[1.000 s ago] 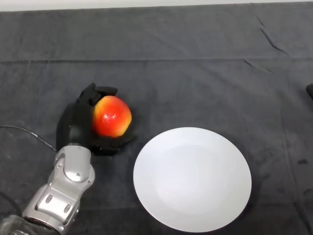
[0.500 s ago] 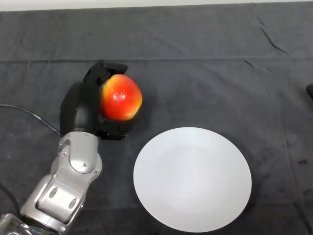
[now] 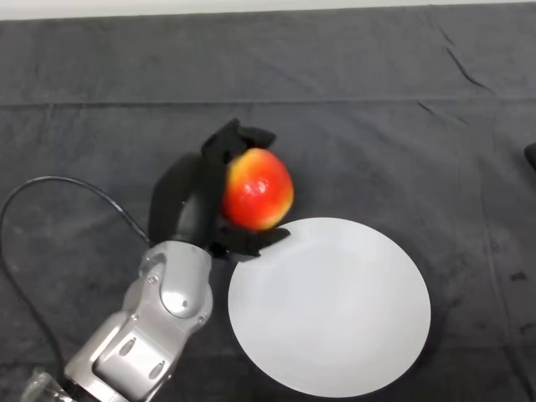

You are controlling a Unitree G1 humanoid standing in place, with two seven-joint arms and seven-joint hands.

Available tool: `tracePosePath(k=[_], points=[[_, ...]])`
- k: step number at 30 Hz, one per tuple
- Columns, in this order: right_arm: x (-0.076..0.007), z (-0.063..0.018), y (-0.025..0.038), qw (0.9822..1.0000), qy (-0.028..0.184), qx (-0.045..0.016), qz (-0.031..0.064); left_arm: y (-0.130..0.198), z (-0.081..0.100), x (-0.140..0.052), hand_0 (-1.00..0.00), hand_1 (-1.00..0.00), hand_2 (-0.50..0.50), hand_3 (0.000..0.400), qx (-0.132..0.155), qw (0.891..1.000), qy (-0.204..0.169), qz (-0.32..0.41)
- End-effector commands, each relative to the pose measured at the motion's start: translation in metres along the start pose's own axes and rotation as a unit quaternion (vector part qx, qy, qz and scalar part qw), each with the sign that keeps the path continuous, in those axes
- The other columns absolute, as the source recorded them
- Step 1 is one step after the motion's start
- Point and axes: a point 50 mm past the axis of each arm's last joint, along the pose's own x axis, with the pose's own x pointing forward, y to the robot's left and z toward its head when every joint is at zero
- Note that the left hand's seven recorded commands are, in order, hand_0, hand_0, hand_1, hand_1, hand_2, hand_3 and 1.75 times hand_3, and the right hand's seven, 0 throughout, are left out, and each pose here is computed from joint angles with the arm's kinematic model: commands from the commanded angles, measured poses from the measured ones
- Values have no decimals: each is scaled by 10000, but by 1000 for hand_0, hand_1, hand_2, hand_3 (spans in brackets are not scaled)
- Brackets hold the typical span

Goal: Move the apple to the plate

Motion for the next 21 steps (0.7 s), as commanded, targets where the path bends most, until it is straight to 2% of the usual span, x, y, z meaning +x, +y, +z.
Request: tracePosePath(k=[1,21], points=[[-50,117,20,9998,-163,-104,-19,-34,6,-90,-1000,-1000,0,400,88,9999,-60,-137],[-50,118,20,9998,-162,-98,-17,-476,84,-217,-1000,-1000,0,400,220,9925,-147,-1191]])
